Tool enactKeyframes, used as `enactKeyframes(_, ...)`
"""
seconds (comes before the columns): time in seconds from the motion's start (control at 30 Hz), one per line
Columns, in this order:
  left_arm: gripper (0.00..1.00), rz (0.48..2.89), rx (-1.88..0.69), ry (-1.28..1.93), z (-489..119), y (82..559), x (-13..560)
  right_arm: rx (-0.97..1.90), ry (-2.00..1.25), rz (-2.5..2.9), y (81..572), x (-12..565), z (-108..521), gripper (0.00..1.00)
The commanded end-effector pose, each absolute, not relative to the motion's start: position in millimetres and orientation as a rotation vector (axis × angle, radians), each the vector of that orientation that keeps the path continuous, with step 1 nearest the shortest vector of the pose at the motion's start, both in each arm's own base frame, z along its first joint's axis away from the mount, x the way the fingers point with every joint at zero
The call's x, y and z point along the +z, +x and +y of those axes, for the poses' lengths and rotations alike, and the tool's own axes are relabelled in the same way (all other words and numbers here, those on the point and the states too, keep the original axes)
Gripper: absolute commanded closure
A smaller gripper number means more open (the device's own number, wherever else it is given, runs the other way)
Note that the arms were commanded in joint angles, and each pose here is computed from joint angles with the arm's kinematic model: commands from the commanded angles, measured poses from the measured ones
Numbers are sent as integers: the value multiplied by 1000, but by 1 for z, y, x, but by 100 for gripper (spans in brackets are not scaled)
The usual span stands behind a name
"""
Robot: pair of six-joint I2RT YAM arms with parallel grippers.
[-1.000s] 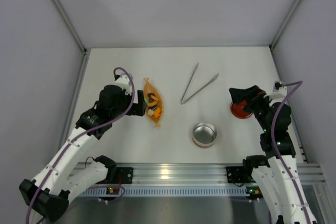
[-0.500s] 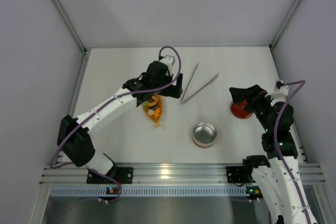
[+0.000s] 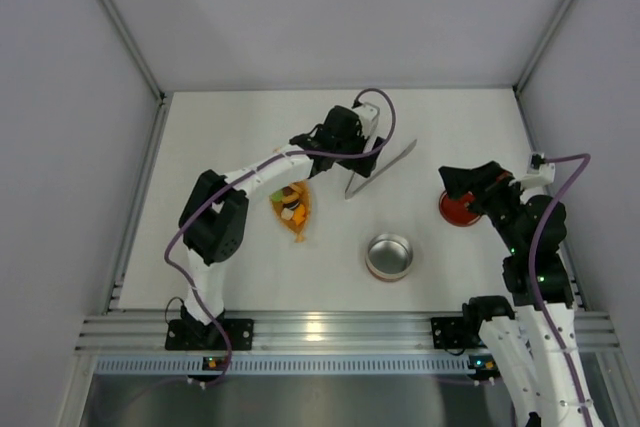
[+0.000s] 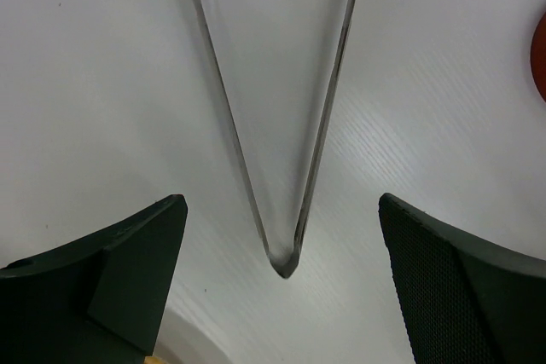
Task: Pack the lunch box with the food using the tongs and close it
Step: Pick up the clamp at the center of the board.
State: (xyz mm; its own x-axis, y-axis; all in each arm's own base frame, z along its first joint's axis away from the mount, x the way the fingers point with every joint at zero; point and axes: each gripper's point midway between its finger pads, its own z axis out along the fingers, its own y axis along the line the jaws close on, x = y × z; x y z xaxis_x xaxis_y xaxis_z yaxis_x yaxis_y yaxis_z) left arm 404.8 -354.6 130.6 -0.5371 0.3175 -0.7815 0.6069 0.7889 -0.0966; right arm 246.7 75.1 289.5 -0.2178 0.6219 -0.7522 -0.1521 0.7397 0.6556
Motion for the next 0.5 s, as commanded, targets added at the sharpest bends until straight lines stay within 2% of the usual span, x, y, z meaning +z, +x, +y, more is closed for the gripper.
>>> enactKeyframes(0.0, 1, 2054, -469, 776, -379, 431, 145, 740, 360, 1610, 239, 312, 74, 1)
enactKeyframes(0.47, 1, 2157, -419, 907, -386, 440, 66, 664, 366, 1628, 239, 306, 64, 1)
